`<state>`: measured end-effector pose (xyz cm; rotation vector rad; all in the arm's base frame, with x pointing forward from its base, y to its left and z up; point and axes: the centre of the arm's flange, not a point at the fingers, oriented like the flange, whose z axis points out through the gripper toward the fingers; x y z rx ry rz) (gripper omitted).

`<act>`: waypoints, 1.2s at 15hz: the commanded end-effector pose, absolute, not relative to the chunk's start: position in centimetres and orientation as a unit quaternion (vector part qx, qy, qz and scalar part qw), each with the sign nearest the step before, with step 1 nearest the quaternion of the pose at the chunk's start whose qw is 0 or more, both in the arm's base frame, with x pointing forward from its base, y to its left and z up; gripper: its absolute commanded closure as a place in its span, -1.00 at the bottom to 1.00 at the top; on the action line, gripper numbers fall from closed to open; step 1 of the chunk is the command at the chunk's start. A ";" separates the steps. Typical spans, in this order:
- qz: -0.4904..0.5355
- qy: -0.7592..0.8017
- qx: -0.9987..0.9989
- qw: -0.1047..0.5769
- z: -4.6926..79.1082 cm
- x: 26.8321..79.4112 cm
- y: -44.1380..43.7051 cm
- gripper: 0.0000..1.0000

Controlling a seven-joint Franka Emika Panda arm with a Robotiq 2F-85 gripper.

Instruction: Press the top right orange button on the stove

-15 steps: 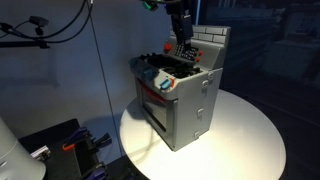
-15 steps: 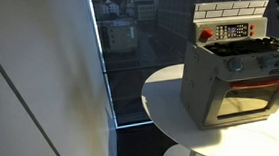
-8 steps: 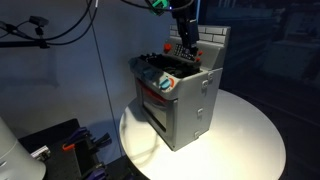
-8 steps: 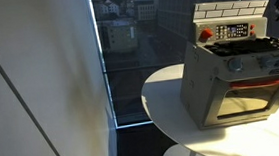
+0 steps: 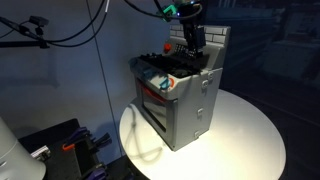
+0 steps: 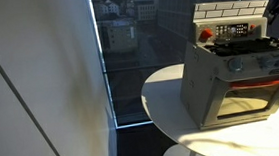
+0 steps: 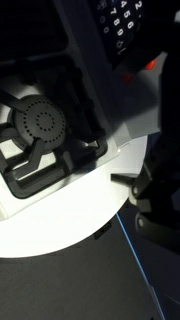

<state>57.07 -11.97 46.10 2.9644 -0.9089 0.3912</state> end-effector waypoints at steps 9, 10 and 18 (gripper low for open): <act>0.125 -0.305 0.944 -0.006 45.6 59.9 -12.3 -1.00; 0.125 -0.305 0.944 -0.005 45.5 59.9 -12.3 -1.00; 0.137 -0.302 0.943 -0.006 45.1 60.0 -12.2 -1.00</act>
